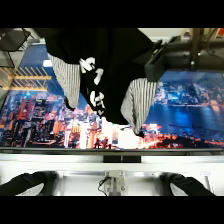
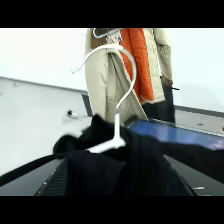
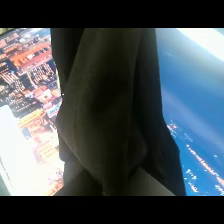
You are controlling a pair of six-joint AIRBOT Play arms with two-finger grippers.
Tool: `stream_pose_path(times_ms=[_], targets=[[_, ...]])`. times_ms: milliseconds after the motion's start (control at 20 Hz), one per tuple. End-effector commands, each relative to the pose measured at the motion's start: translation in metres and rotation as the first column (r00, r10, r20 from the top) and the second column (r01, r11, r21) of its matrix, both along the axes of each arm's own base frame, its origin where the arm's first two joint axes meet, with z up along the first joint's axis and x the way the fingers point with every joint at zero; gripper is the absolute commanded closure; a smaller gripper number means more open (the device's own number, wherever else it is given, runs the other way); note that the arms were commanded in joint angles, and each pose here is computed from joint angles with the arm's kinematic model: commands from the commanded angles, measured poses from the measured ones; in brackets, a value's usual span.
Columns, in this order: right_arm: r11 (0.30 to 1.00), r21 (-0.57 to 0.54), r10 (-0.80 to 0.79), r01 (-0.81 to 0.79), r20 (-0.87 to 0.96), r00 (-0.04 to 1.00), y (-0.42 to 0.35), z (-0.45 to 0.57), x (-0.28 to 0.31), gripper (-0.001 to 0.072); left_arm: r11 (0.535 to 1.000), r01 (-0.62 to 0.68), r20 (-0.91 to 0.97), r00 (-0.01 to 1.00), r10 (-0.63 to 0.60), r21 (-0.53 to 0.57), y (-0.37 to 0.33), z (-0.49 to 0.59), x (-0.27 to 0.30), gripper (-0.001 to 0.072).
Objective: Fold the shirts.
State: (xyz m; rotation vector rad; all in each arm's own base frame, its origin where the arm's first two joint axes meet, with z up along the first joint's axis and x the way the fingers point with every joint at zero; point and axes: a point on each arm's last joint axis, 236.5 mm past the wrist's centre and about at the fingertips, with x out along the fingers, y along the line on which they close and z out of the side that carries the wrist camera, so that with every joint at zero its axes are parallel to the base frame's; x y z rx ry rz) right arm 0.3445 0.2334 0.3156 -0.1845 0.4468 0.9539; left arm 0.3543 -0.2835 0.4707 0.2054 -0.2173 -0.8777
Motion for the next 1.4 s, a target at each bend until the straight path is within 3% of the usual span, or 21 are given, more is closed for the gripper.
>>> stream_pose_path(times_ms=[0, 350, 450, 600, 750, 850, 950, 1100, 1200, 1350], targets=[[1.0, 0.01, 0.007, -0.007, -0.028, 1.0, 0.004, -0.007, 0.005, 0.0652, 0.994, -0.108, 0.223, 0.969, 0.108, -0.01, -0.028, 0.017, 0.02, -0.0013], [0.997, -0.067, -0.043, 0.043, -0.006, 0.999, -0.01, -0.018, 0.016, 0.0652, 0.983, -0.152, 0.191, 0.973, 0.13, 0.104, -0.021, -0.016, 0.045, -0.0013], [0.996, -0.079, -0.049, 0.049, 0.0, 0.999, -0.013, -0.019, 0.018, 0.0652, 0.972, -0.156, 0.089, 0.986, 0.142, 0.176, 0.004, -0.035, 0.046, -0.0013], [0.993, -0.103, -0.062, 0.062, 0.008, 0.998, -0.017, -0.022, 0.021, 0.0652, 0.924, -0.199, -0.205, 0.939, 0.275, 0.326, 0.067, -0.093, 0.046, -0.0013], [0.993, -0.106, -0.057, 0.058, 0.013, 0.998, -0.017, -0.022, 0.021, 0.0652, 0.867, -0.092, -0.439, 0.834, 0.336, 0.489, 0.103, -0.159, 0.017, -0.0013], [0.993, -0.104, -0.057, 0.058, 0.012, 0.998, -0.017, -0.022, 0.02, 0.0652, 0.852, -0.047, -0.49, 0.801, 0.344, 0.521, 0.109, -0.174, 0.006, -0.0013], [0.993, -0.103, -0.055, 0.056, 0.01, 0.998, -0.016, -0.022, 0.02, 0.0652, 0.879, -0.091, -0.488, 0.802, 0.343, 0.468, 0.105, -0.161, 0.012, -0.0013], [0.993, -0.106, -0.052, 0.053, 0.006, 0.999, -0.016, -0.023, 0.019, 0.0652, 0.978, -0.159, -0.375, 0.905, 0.2, 0.137, 0.066, -0.078, 0.03, -0.0013], [0.993, -0.105, -0.052, 0.052, 0.006, 0.999, -0.016, -0.023, 0.019, 0.0652, 0.986, -0.162, -0.175, 0.973, 0.152, -0.045, 0.037, -0.017, 0.033, -0.0013], [0.994, -0.098, -0.048, 0.049, 0.004, 0.999, -0.015, -0.022, 0.018, 0.0652, 0.989, -0.139, 0.02, 0.99, 0.14, -0.045, -0.012, -0.005, 0.038, -0.0013]])
